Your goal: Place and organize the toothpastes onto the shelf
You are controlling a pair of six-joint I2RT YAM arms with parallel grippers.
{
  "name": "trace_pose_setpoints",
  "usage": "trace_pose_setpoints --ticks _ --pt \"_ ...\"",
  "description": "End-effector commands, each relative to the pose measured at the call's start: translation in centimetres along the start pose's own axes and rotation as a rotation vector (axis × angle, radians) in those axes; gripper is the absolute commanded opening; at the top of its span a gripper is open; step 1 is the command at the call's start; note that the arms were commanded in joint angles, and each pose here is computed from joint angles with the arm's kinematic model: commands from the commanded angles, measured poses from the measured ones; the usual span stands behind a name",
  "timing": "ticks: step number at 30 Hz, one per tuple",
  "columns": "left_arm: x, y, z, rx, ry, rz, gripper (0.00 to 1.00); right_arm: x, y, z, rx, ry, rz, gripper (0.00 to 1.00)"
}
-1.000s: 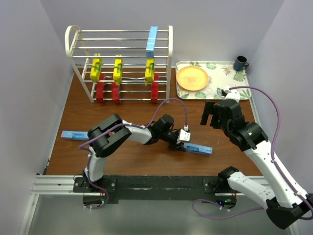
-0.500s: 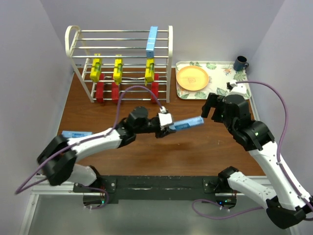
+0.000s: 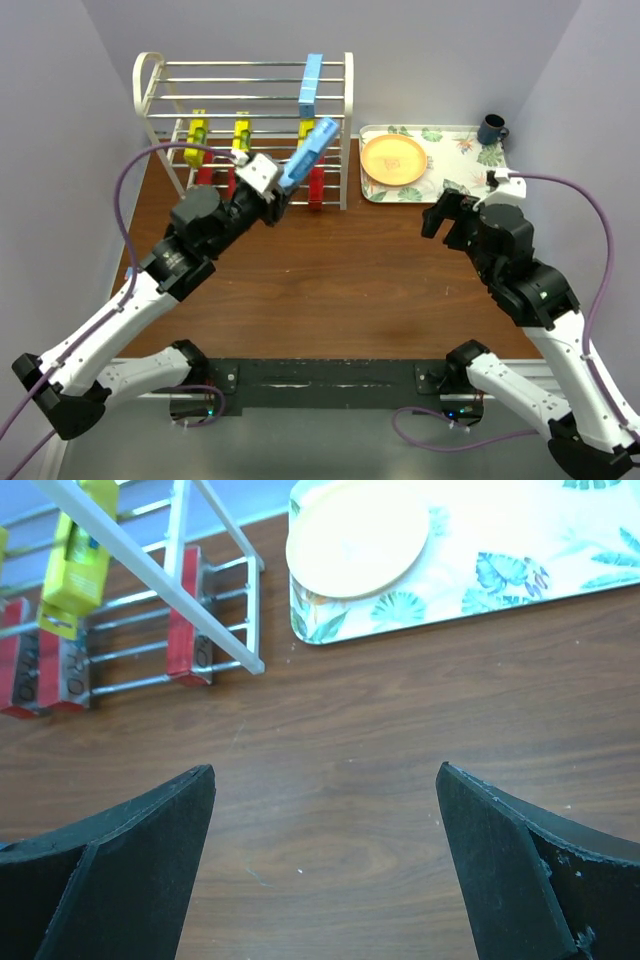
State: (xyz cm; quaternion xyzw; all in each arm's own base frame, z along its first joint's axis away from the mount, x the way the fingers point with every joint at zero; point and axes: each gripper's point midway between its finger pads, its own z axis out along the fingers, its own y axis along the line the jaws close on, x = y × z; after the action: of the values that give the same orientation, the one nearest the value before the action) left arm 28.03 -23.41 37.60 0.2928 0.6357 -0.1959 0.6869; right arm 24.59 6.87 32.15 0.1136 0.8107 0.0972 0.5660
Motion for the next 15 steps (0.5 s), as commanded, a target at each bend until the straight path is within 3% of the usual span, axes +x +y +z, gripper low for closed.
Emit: trace_pose_setpoints --ticks 1,7,15 --pt "-5.6 5.3 -1.5 -0.239 -0.03 -0.03 0.08 0.6 0.4 1.1 -0.001 0.007 0.014 0.97" --pt "-10.4 9.7 -2.0 -0.424 -0.066 -0.073 0.08 1.4 -0.1 1.3 0.006 0.018 -0.013 0.98" --pt "-9.8 13.9 1.5 -0.546 -0.007 -0.184 0.08 1.7 -0.2 1.4 -0.007 0.013 -0.053 0.98"
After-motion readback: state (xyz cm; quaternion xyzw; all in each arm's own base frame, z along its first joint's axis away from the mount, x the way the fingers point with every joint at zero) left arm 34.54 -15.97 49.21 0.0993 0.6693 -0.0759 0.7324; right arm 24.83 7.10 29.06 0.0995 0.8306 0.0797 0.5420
